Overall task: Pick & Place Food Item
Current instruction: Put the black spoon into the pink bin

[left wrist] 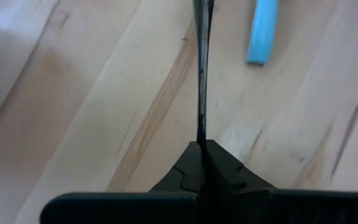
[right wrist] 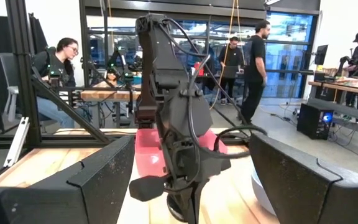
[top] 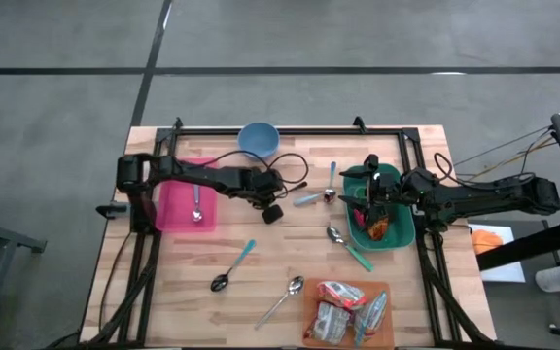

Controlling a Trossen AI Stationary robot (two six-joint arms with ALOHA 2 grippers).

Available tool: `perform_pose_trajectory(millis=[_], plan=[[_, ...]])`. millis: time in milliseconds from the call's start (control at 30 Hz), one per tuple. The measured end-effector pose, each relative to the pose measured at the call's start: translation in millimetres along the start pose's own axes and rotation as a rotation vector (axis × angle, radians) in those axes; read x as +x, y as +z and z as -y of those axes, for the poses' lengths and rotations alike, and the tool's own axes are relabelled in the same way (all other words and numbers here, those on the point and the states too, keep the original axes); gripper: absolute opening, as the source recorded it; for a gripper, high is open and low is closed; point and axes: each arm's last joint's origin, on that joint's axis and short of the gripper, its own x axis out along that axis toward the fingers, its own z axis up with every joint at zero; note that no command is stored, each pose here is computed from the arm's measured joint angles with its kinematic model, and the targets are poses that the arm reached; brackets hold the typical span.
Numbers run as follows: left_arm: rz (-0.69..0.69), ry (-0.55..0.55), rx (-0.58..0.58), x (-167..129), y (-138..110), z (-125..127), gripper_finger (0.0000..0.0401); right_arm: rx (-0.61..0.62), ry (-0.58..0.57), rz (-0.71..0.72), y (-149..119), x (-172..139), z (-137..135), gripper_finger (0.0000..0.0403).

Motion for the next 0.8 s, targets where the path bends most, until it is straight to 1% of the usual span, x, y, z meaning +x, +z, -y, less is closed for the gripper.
perform_pose_trajectory(millis=[167,333,567,667,800], plan=[[0.009,0.028,-0.05,-16.2,0.2,0.0,0.0,0.0,0.0,0.0,0.0,0.0,0.0,0.0316],[0.045,0.102,-0.144,-47.6,-2.2,2.7,0.0,0.0,0.0,0.0,0.0,0.0,0.0,0.0316],[0.048,0.23,-0.354,-101.5,-20.5,-0.8,0.0,0.001,0.0,-0.001,-0.1,0.0,0.0,0.0316],[0.033,0.287,-0.442,-121.9,-32.5,-3.5,0.0,0.0,0.0,0.0,0.0,0.0,0.0,0.0316],[-0.006,0.368,-0.596,-145.2,-50.3,-10.1,0.0,0.0,0.0,0.0,0.0,0.0,0.0,0.0316]])
